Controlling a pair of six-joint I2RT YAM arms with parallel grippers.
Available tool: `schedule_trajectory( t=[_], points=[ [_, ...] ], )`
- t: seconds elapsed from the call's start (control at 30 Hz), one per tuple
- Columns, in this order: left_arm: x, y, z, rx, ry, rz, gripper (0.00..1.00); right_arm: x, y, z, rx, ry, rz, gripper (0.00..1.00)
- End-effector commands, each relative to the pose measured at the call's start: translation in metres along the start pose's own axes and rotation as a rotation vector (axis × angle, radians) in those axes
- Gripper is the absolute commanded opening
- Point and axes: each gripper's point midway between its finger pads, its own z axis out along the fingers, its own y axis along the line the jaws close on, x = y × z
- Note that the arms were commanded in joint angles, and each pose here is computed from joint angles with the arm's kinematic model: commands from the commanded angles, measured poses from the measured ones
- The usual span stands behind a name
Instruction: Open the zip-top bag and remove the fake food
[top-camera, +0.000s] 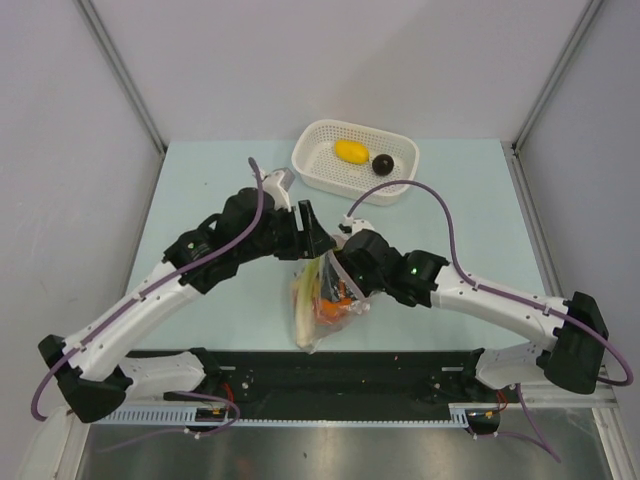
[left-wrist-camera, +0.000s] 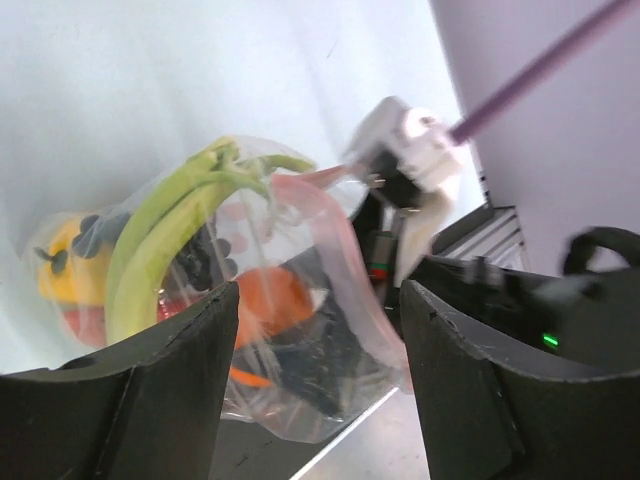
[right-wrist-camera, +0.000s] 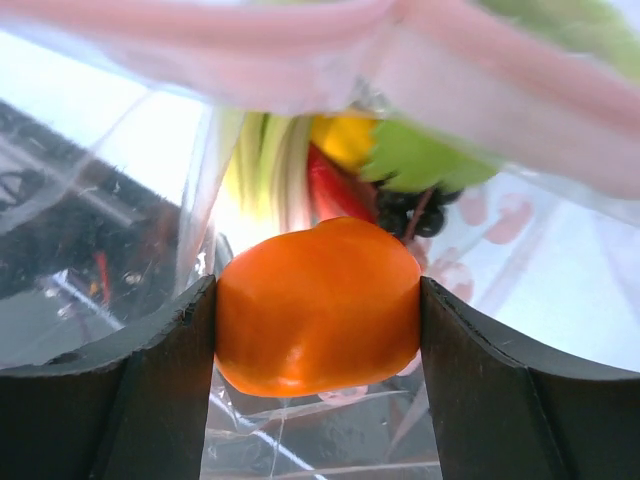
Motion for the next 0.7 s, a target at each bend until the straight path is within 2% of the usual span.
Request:
schedule_trajectory(
  t=[0.0, 0.23, 0.27, 0.33, 0.37, 0.43, 0.47, 0.5, 0.53, 0.67],
  points=[
    [-0.001, 0.004, 0.006, -0.045, 0.025, 0.028, 0.70, -0.026, 0.002, -0.022, 0.031, -0.106, 0.015, 0.00],
    [-0.001, 0.019, 0.020, -0.129, 0.034, 0.038, 0.65, -0.036, 0.013, -0.039, 0.025, -0.152, 0.007, 0.00],
    [0.000, 0.020, 0.022, -0.137, 0.039, 0.038, 0.54, -0.038, 0.013, -0.041, 0.028, -0.159, 0.007, 0.00],
    [-0.003, 0.021, 0.022, -0.149, 0.037, 0.040, 0.42, -0.042, 0.010, -0.048, 0.043, -0.176, 0.012, 0.00],
    [-0.001, 0.022, 0.023, -0.156, 0.043, 0.044, 0.33, -0.049, 0.006, -0.056, 0.060, -0.215, 0.016, 0.00],
    [0.000, 0.024, 0.022, -0.162, 0.047, 0.053, 0.22, -0.061, 0.000, -0.068, 0.082, -0.261, 0.021, 0.00],
    [0.000, 0.025, 0.021, -0.163, 0.044, 0.056, 0.10, -0.070, -0.004, -0.078, 0.092, -0.305, 0.033, 0.00],
    [0.002, 0.027, 0.021, -0.168, 0.052, 0.059, 0.05, -0.075, -0.005, -0.084, 0.095, -0.328, 0.037, 0.00],
    [0.003, 0.029, 0.021, -0.171, 0.056, 0.061, 0.01, -0.081, -0.007, -0.092, 0.097, -0.355, 0.038, 0.00],
    [0.006, 0.029, 0.021, -0.156, 0.059, 0.069, 0.01, -0.112, -0.012, -0.123, 0.091, -0.504, 0.050, 0.00]
  ],
)
